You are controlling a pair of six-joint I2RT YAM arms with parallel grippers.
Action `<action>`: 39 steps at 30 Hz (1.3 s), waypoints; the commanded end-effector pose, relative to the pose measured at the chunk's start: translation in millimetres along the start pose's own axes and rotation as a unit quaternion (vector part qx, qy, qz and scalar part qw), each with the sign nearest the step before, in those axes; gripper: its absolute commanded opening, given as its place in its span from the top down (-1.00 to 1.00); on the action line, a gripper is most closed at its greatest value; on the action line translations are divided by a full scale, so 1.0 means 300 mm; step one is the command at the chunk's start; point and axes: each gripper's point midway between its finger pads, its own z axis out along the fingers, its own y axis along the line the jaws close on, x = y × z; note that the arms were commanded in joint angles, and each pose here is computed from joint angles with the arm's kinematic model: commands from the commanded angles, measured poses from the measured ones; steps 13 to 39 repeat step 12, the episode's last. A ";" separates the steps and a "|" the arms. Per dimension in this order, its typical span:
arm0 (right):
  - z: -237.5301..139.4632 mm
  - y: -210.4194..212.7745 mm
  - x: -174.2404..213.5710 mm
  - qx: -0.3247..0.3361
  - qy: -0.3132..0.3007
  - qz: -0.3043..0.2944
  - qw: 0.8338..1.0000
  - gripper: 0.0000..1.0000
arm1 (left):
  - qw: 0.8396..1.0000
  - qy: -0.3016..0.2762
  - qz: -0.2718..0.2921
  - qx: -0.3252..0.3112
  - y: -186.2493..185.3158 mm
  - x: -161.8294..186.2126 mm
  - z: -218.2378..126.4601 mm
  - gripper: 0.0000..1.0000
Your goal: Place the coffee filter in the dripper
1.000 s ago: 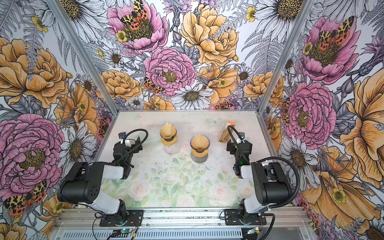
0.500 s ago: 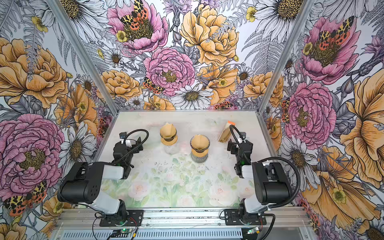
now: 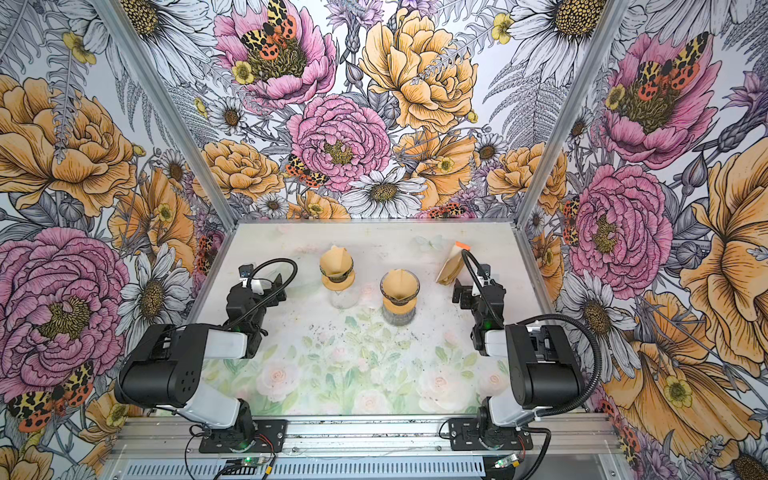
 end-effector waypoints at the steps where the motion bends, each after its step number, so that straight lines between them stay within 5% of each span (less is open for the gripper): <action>1: 0.012 0.002 -0.049 -0.008 -0.024 -0.004 1.000 -0.99 | 1.000 -0.016 0.002 0.008 -0.005 -0.036 0.006 -0.97; 39: 0.012 0.002 -0.048 -0.008 -0.023 -0.005 1.000 -0.99 | 1.000 -0.016 0.003 0.009 -0.006 -0.035 0.006 -0.97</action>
